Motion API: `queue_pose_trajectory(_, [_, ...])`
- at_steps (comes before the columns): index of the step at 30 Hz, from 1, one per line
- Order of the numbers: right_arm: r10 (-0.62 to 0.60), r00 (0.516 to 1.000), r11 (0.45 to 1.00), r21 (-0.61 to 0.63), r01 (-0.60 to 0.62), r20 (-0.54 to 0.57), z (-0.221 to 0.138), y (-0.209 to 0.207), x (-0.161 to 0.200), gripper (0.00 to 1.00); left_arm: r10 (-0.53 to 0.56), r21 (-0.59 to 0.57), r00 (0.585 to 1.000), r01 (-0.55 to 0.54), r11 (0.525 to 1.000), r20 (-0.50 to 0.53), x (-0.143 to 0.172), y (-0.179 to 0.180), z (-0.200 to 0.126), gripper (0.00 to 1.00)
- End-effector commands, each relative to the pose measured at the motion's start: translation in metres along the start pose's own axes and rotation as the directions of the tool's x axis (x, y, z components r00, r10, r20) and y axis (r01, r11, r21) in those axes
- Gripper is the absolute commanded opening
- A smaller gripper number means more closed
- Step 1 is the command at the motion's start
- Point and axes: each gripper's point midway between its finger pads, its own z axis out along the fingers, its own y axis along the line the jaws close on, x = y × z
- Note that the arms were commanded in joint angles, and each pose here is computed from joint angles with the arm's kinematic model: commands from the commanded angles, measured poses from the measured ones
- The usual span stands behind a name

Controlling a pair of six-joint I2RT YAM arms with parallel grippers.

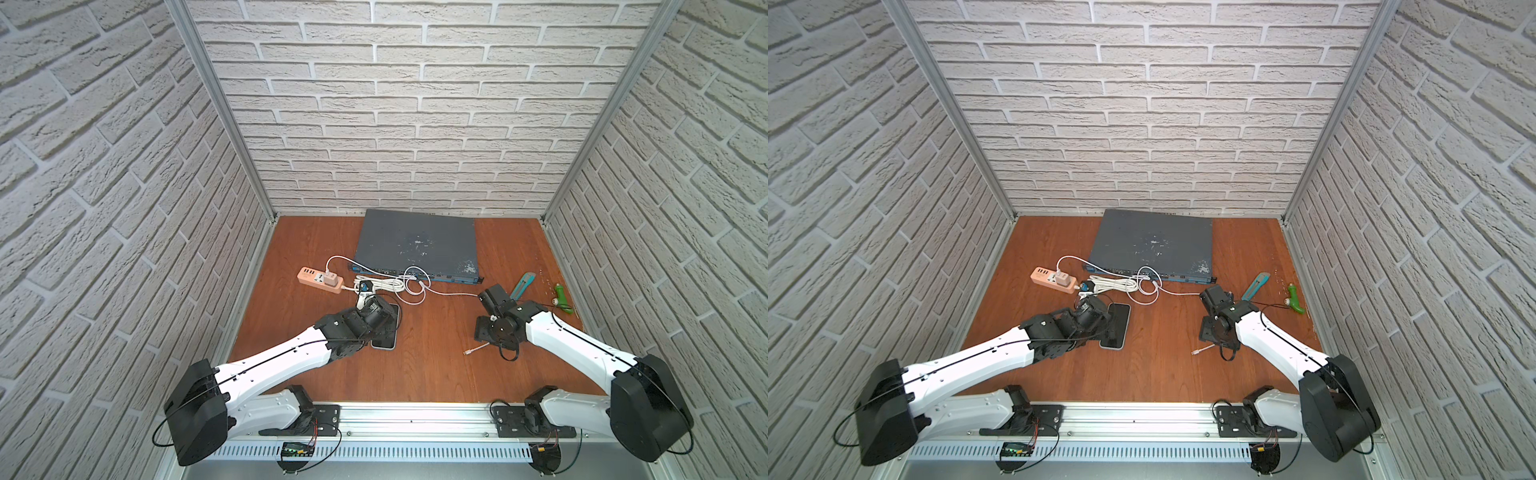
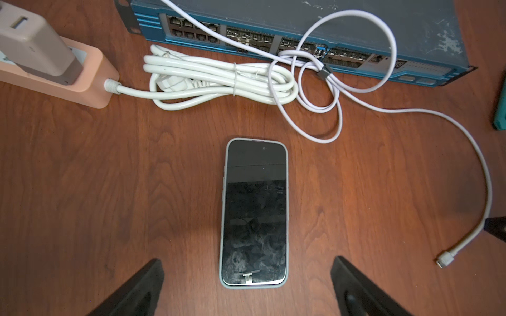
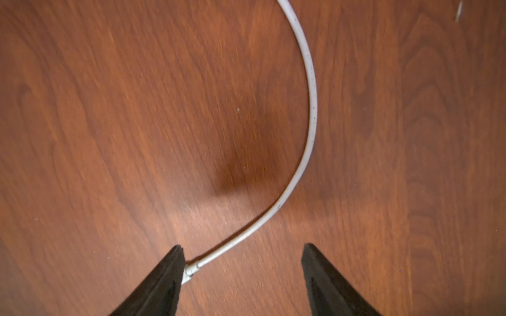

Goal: Plug the charging cable into the phone
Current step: Pick up the charging cable from the center of the board.

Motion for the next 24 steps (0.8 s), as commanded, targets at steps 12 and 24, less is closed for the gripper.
queue_pose_trajectory(12, [0.103, 0.994, 0.994, 0.033, -0.104, 0.032, 0.017, 0.001, -0.008, 0.62, -0.003, -0.052, 0.998, 0.006, 0.999, 0.057, -0.016, 0.008, -0.010, 0.98])
queue_pose_trajectory(24, [0.120, 0.993, 0.992, 0.038, -0.119, -0.014, 0.028, -0.003, 0.007, 0.59, -0.005, -0.051, 0.998, 0.008, 0.999, 0.059, -0.017, 0.008, -0.008, 0.98])
